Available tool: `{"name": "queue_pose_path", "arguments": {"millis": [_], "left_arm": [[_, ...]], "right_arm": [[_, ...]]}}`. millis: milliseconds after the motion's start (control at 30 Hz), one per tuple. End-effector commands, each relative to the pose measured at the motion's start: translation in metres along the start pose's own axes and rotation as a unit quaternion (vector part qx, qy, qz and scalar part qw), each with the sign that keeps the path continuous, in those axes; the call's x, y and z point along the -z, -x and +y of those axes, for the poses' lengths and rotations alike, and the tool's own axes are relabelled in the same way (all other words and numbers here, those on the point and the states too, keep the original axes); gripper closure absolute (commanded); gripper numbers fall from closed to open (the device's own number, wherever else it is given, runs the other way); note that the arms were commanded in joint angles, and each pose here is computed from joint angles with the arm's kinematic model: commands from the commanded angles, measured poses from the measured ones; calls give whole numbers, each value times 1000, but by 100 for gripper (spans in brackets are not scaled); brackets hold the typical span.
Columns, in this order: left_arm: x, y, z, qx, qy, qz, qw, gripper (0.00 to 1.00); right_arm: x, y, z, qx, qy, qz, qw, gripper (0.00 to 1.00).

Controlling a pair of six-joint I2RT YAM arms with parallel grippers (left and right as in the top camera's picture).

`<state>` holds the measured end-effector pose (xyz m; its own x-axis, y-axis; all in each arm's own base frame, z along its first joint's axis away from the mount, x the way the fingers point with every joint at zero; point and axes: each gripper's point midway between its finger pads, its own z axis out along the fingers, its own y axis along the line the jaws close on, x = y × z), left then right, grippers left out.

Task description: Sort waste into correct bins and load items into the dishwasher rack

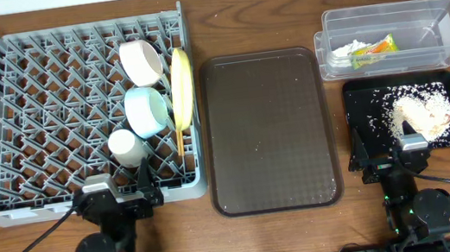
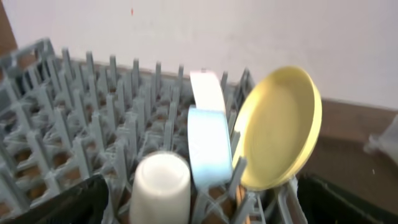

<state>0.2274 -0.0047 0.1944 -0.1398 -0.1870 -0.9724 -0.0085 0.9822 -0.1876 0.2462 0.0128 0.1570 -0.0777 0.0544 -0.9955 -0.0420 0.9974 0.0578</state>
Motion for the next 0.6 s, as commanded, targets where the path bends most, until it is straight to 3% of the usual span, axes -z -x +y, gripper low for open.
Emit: {"name": "queue_pose_path", "arguments": {"millis": [0,233,400,567], "left_arm": [[-8,-2,2,-8,-3,-35,999,2],[-20,-7,-1,-32,-23,-90,995,2],[-22,-17,-4,-78,-28,-70,994,2],[-24,-52,1,-65,-25,4,998,2]], "right_arm": [[0,0,2,6,4,0,1000,1],[0,0,2,6,4,0,1000,1],[0,0,2,6,4,0,1000,1],[0,0,2,6,4,0,1000,1]]}}
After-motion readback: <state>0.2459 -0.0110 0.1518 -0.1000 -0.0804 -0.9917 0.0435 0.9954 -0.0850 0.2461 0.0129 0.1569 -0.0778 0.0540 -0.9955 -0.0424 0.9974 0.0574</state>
